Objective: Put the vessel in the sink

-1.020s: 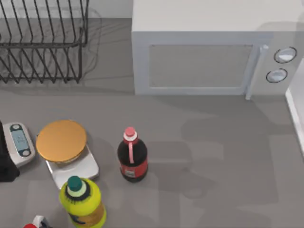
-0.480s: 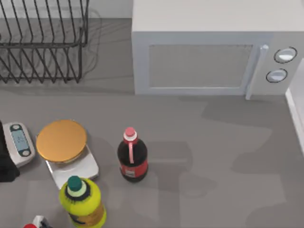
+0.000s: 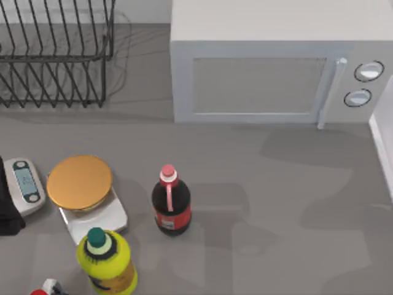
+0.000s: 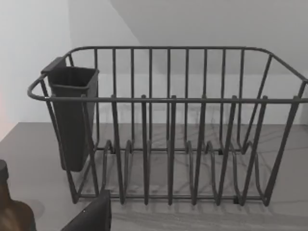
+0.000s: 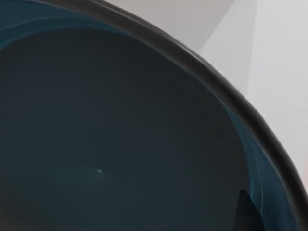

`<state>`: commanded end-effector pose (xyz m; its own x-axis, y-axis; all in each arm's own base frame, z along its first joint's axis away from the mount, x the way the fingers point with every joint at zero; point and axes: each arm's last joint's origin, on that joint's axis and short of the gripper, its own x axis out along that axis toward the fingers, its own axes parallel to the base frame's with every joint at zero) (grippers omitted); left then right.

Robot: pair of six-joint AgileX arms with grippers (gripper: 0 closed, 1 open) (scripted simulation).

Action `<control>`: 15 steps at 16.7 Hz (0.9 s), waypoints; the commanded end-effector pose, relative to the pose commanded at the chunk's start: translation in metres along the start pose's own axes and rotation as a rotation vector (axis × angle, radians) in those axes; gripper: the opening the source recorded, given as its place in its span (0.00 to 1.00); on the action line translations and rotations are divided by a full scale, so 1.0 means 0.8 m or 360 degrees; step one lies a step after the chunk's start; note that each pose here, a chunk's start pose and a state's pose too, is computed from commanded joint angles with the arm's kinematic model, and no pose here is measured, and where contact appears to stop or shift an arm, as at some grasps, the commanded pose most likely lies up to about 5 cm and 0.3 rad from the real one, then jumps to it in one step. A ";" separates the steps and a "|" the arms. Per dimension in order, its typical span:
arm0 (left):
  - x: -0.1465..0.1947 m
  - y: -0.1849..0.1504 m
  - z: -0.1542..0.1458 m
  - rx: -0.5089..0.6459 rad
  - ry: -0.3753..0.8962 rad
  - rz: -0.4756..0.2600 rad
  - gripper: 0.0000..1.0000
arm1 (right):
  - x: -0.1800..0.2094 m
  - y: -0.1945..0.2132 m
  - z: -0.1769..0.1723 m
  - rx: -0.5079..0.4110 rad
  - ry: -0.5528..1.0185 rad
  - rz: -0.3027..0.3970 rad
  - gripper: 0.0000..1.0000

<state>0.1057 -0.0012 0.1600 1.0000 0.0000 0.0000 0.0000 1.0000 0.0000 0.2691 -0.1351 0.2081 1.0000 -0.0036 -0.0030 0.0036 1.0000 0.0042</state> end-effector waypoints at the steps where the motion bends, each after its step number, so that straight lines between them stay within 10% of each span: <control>1: 0.000 0.000 0.000 0.0000 0.0000 0.0000 1.00 | 0.003 0.003 -0.003 0.0010 -0.0001 0.0017 0.00; 8: 0.000 0.000 0.000 0.0000 0.0000 0.0000 1.00 | 0.043 0.038 -0.089 0.0127 -0.0001 0.0206 0.00; 15: 0.000 0.000 0.000 0.0000 0.0000 0.0000 1.00 | 0.005 0.006 -0.180 0.0016 -0.0005 0.0031 0.00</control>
<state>0.1057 -0.0012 0.1600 1.0000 0.0000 0.0000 0.0000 1.0000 0.0000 0.2724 -0.1298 0.0641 0.9999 0.0160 0.0004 -0.0160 0.9998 0.0145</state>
